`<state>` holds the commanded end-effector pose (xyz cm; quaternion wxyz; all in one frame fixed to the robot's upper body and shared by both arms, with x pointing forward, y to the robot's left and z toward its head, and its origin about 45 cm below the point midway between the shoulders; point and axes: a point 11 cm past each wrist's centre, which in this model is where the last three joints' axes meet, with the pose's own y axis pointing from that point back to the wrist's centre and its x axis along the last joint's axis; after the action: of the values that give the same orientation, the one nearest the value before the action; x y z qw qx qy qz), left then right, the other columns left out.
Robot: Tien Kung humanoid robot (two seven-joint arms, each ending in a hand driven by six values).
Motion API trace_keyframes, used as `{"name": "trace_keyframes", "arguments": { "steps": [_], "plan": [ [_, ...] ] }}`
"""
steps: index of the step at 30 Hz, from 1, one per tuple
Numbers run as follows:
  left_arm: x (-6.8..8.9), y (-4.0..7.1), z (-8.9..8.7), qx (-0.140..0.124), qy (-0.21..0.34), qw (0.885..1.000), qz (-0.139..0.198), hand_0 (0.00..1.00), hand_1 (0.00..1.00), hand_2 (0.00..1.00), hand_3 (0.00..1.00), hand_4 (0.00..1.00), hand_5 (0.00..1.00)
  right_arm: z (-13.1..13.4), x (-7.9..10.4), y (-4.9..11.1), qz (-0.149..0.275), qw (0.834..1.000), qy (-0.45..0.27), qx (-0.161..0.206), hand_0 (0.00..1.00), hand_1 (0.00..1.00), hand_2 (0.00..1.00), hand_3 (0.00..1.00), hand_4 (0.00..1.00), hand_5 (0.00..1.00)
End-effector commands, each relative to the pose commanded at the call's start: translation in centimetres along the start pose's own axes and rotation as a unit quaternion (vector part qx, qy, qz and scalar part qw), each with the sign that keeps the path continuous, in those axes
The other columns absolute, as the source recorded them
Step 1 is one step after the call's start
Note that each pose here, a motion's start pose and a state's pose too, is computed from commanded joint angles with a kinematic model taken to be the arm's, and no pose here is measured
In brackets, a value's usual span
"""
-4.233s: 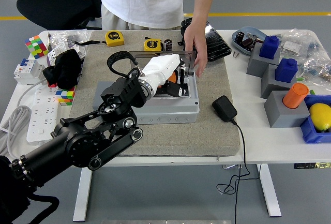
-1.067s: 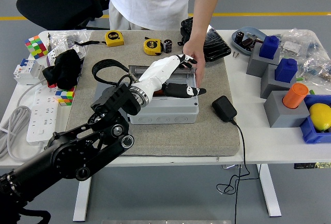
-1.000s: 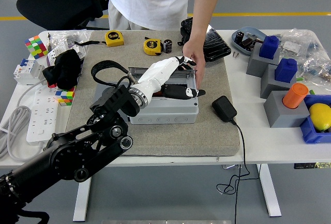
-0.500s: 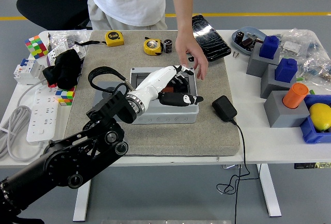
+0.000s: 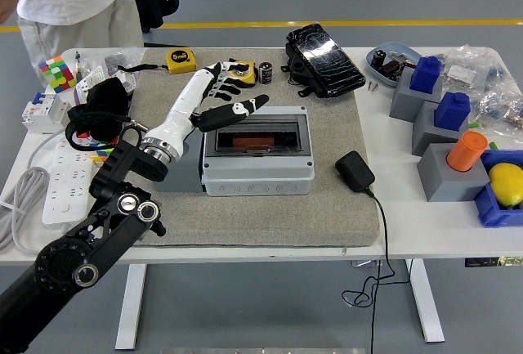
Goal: Fetch the battery,place it into the box,close the lid of the box
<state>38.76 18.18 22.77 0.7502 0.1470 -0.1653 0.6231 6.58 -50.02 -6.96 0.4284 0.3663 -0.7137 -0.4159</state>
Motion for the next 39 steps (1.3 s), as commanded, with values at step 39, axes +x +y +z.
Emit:
{"name": "trace_keyframes", "arguments": {
  "steps": [39],
  "plan": [
    [12.1, 3.6, -5.8, 0.064, 0.041, 0.985, 0.154, 0.458, 0.62, 0.629, 0.647, 0.932, 0.435, -2.1, 0.8, 0.1, 0.01, 1.0, 0.001, 0.01, 0.576, 0.628, 0.664, 0.566, 0.969, 0.496]
  ]
}}
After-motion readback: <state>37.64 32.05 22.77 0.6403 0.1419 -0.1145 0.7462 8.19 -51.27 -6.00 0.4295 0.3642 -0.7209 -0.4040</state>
